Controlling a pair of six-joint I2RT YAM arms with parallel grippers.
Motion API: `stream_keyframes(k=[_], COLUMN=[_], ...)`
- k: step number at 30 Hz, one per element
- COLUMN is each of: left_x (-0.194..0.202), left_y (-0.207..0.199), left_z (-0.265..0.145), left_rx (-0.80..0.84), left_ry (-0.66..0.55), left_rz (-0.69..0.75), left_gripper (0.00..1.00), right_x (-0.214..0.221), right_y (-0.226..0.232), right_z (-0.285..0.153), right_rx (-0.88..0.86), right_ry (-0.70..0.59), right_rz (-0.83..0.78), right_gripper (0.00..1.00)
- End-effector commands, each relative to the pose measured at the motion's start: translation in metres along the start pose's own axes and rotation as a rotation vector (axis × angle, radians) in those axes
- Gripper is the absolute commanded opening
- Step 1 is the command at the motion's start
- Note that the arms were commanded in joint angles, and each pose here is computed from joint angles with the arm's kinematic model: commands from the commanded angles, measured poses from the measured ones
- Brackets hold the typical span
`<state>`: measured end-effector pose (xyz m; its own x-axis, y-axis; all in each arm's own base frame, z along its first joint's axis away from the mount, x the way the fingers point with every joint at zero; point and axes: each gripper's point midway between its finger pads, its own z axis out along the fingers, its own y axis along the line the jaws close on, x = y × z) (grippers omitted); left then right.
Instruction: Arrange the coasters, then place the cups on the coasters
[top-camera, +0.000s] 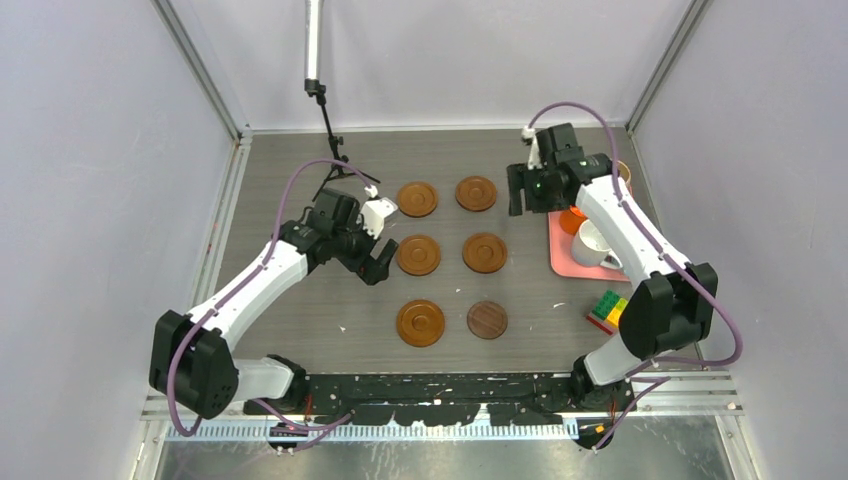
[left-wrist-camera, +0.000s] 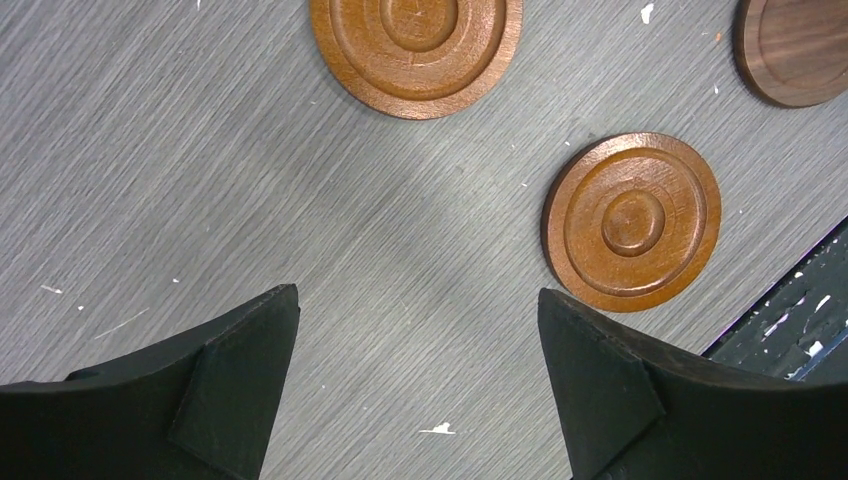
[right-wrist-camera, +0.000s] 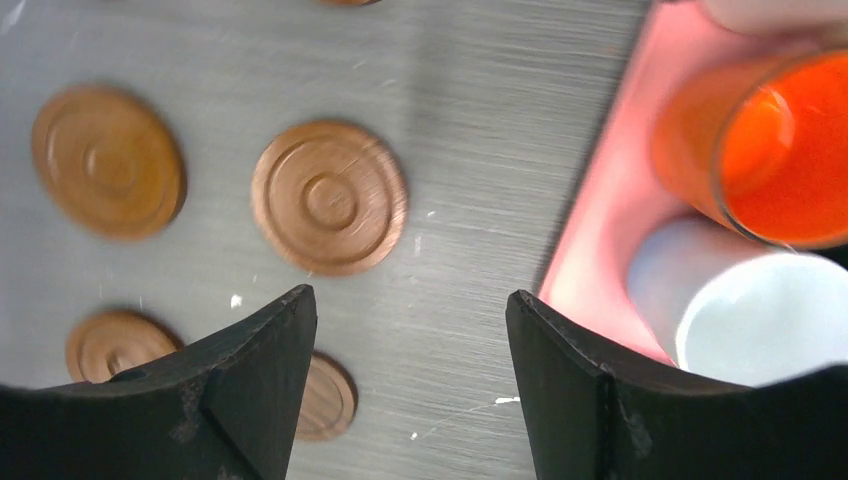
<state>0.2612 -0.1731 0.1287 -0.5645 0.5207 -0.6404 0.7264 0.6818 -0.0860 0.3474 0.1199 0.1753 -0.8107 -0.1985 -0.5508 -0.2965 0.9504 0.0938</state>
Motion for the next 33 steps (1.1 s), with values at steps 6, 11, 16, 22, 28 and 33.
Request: stream_keyframes(k=[6,11,16,22,28,33], left_x=[-0.031,-0.033,-0.033,-0.031,-0.033,-0.030], left_y=[0.007,0.009,0.012,0.018,0.020,0.022], left_z=[-0.008,-0.013,-0.017,-0.015,-0.012,-0.010], left_rx=[-0.024,-0.045,-0.059,-0.074,-0.074,-0.081], left_ry=[-0.079,-0.084,-0.087,-0.074,-0.067,-0.054], left_rz=[0.015,0.022,0.024,0.021,0.019,0.017], left_gripper=[0.92,0.92,0.92,0.93,0.92,0.93], right_x=[-0.059,-0.066,-0.068,-0.059,-0.061,-0.067], right_y=[-0.065,-0.091,-0.112,-0.132,-0.151,-0.161], right_z=[0.005,0.027,0.048,0.071,0.090,0.104], right_rx=[0.371,0.504,0.568,0.635,0.674,0.690], right_ry=[-0.181,-0.174,-0.162,-0.130,-0.124,-0.130], right_rz=[0.561,0.643,0.712,0.727,0.730,0.715], right_gripper=[0.72,0.71,0.71,0.71,0.71,0.69])
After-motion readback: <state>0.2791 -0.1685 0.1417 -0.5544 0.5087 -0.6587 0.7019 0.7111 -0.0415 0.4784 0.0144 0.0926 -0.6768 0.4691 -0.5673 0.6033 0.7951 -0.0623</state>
